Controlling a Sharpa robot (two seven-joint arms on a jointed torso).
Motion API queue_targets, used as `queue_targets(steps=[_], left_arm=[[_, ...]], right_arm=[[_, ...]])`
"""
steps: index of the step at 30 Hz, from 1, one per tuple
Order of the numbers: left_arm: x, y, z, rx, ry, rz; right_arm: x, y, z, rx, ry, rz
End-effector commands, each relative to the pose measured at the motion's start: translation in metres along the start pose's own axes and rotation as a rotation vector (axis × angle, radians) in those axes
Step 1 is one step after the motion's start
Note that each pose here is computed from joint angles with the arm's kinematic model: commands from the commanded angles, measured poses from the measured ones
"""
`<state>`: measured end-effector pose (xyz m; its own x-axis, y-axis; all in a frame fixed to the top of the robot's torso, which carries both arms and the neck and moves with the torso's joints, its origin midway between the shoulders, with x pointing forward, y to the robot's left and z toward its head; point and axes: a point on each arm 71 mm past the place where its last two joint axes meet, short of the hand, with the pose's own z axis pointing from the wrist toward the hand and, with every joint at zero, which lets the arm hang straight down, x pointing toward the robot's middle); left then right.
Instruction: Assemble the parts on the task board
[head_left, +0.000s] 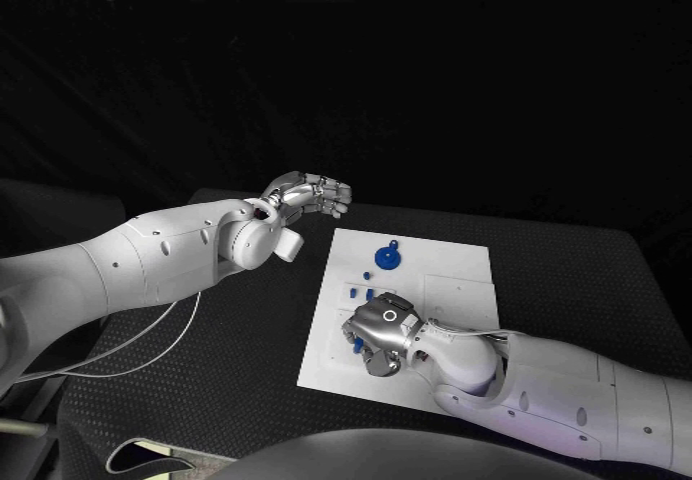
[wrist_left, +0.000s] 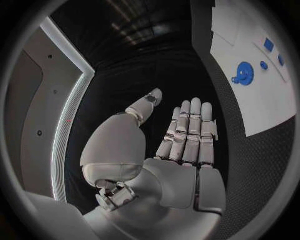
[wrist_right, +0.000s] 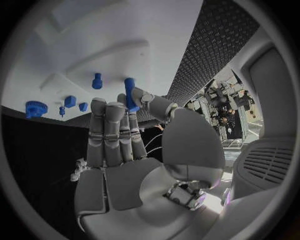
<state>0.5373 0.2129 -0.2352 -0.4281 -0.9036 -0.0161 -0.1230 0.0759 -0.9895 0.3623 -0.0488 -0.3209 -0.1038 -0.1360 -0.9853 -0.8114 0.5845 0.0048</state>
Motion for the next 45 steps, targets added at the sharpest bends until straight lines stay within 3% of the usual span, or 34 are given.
queue_targets(steps=[1,21,35,45], left_arm=[[0.002,-0.001,-0.0001,0.006,0.016,-0.01],[0.0029,-0.0008,0.0002,0.003,0.021,-0.012],[0.0027,-0.0007,0.0001,0.002,0.022,-0.012],[0.0036,-0.0007,0.0007,0.002,0.023,-0.012]], right_arm=[[0.0012,0.001,-0.0001,-0.002,0.011,-0.002],[0.0012,0.0029,0.0018,-0.007,0.016,0.004],[0.0077,0.0031,0.007,-0.004,0.092,-0.029],[0.0106,0.008,0.0081,-0.018,0.102,-0.011]])
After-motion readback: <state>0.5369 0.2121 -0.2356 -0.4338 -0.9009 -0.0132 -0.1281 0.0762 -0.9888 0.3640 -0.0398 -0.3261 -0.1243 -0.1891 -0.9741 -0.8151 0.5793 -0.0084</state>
